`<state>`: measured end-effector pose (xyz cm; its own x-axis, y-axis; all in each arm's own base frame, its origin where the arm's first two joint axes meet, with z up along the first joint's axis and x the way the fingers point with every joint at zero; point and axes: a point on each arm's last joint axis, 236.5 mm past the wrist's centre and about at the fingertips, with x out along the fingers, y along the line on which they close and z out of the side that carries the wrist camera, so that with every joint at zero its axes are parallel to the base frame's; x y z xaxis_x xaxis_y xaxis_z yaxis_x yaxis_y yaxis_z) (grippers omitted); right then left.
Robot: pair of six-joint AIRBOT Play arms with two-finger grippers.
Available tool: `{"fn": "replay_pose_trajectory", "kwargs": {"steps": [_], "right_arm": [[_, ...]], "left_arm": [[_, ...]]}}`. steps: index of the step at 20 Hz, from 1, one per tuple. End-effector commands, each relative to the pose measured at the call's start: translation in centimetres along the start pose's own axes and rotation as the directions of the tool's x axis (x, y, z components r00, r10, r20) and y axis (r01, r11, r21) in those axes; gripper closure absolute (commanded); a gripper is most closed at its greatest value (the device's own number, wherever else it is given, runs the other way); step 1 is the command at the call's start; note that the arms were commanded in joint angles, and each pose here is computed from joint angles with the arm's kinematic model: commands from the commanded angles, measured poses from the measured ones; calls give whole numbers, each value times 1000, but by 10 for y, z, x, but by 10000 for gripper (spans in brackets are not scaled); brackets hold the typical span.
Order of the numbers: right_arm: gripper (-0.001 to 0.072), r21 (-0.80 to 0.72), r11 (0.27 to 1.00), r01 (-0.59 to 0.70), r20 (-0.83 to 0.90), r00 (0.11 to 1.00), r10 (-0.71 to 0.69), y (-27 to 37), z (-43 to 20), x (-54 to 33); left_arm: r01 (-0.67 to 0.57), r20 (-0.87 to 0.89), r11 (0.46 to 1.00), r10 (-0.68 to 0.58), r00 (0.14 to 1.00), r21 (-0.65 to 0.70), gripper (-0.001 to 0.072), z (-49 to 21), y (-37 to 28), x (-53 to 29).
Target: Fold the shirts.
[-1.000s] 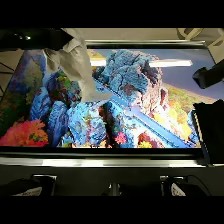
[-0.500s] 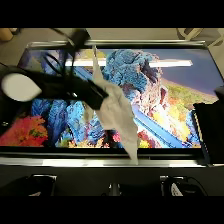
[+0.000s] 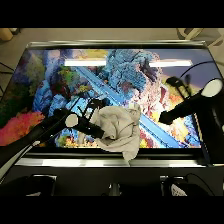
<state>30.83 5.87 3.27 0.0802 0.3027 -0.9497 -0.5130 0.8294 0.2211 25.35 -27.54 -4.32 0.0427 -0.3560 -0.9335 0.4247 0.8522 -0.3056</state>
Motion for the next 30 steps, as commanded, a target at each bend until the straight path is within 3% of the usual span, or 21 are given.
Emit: {"fn": "replay_pose_trajectory", "kwargs": {"steps": [1,2,5,9,12,16,25,26,27,28,30], "right_arm": [[23,-15,991,-133,-128,983,130,25,-25,63],[18,-26,990,-138,-130,983,133,26,-25,63],[19,-35,990,-136,-163,978,129,24,-34,61],[21,-15,984,-180,-183,967,174,35,-42,66],[21,1,969,-246,-178,954,242,50,-50,79],[20,24,955,-297,-166,940,297,62,-55,90],[-1,75,893,-444,-65,891,449,98,-52,111],[-1,93,885,-455,-47,886,461,102,-53,116],[-1,106,881,-461,-30,884,466,103,-53,120],[-1,125,874,-470,-10,880,475,106,-53,124],[0,168,855,-490,43,871,490,112,-50,132]], "left_arm": [[20,-59,995,-26,998,-99,167,-11,6,10],[13,-66,995,-19,998,-94,90,-6,13,-4],[-26,-63,999,24,998,-42,90,1,49,-69],[-43,-40,994,39,998,-99,90,-32,86,-111],[-53,-63,972,40,997,-228,90,-72,110,-84],[38,-22,936,-48,999,-350,90,-88,107,-34],[44,132,904,14,991,-426,106,-43,136,-1],[65,140,890,-1,990,-452,119,-39,134,4],[85,151,876,-15,988,-475,197,-35,133,8],[106,161,862,-29,987,-496,386,-32,131,11],[116,173,854,-31,984,-507,553,-29,131,12]]}}
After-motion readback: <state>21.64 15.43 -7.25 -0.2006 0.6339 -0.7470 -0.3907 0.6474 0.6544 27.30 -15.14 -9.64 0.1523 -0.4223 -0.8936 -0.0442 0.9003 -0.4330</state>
